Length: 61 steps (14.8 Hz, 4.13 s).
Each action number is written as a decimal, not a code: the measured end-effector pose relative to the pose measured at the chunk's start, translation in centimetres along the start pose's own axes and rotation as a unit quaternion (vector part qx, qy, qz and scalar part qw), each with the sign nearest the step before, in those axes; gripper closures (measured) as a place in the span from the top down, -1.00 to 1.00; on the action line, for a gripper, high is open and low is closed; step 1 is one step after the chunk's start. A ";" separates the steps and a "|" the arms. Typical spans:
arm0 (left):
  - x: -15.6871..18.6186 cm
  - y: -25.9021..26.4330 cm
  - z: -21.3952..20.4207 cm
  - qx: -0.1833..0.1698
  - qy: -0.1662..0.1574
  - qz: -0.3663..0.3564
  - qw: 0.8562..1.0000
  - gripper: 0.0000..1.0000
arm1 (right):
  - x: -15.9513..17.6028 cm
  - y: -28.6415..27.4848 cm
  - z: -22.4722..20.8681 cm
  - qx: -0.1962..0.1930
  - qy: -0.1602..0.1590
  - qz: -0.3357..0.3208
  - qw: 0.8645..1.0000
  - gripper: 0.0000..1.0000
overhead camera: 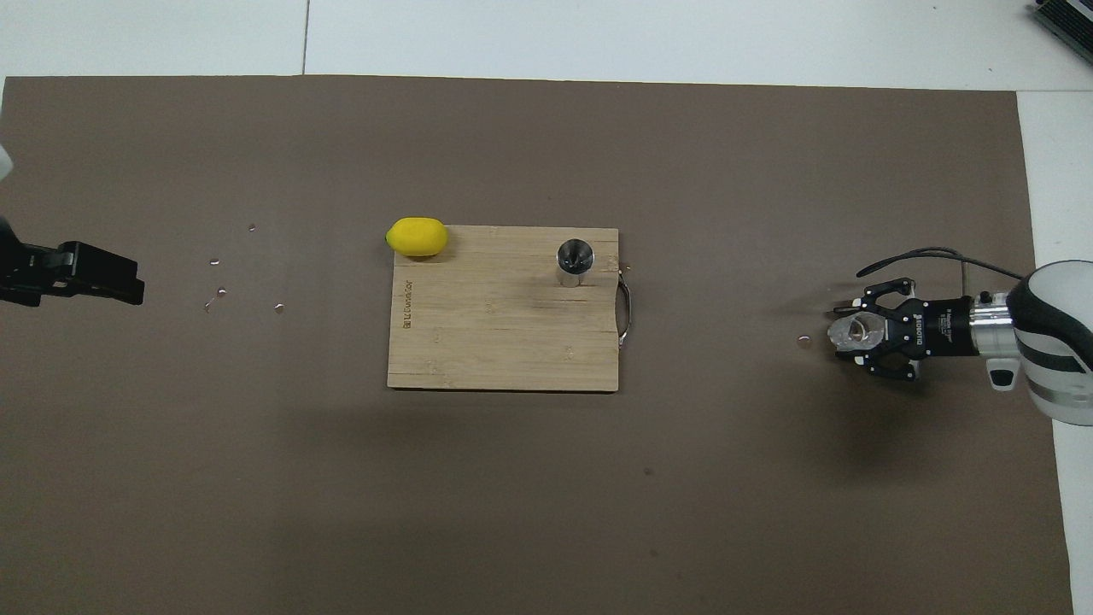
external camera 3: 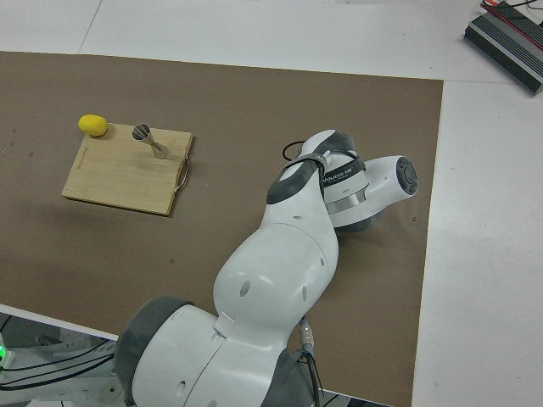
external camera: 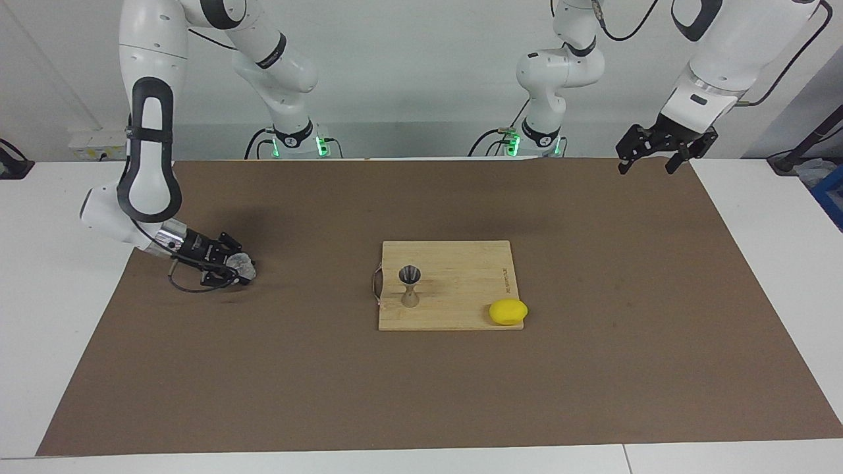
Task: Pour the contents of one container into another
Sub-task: 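Lift the clear glass with the right gripper and carry it above the dark cup, then tilt the clear glass with the right gripper over the dark cup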
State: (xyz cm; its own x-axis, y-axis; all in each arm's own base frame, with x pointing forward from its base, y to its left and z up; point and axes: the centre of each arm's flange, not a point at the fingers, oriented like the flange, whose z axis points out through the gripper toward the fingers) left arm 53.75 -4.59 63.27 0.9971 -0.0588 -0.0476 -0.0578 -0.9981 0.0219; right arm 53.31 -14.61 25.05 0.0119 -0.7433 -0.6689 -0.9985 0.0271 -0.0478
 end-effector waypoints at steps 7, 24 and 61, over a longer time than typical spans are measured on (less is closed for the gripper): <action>0.0 0.0 -0.4 -0.014 0.004 -0.002 1.000 1.00 | -6.7 -2.8 -1.1 0.012 0.013 0.019 1.000 0.01; 0.0 -0.7 -0.3 -0.008 0.003 -0.006 1.000 1.00 | -31.2 -10.9 9.1 0.050 0.146 0.079 0.985 0.01; 0.0 -0.7 -0.3 -0.008 0.002 -0.006 1.000 1.00 | -43.2 -8.7 17.0 0.089 0.294 0.004 0.952 0.01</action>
State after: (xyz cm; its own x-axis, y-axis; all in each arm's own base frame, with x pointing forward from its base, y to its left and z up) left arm 53.77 -3.93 63.56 0.9979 -0.0468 -0.0443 -0.0452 -0.9983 0.0370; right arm 62.43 28.58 41.75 -0.0797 -0.9866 -0.1422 -0.9727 0.1082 -0.2055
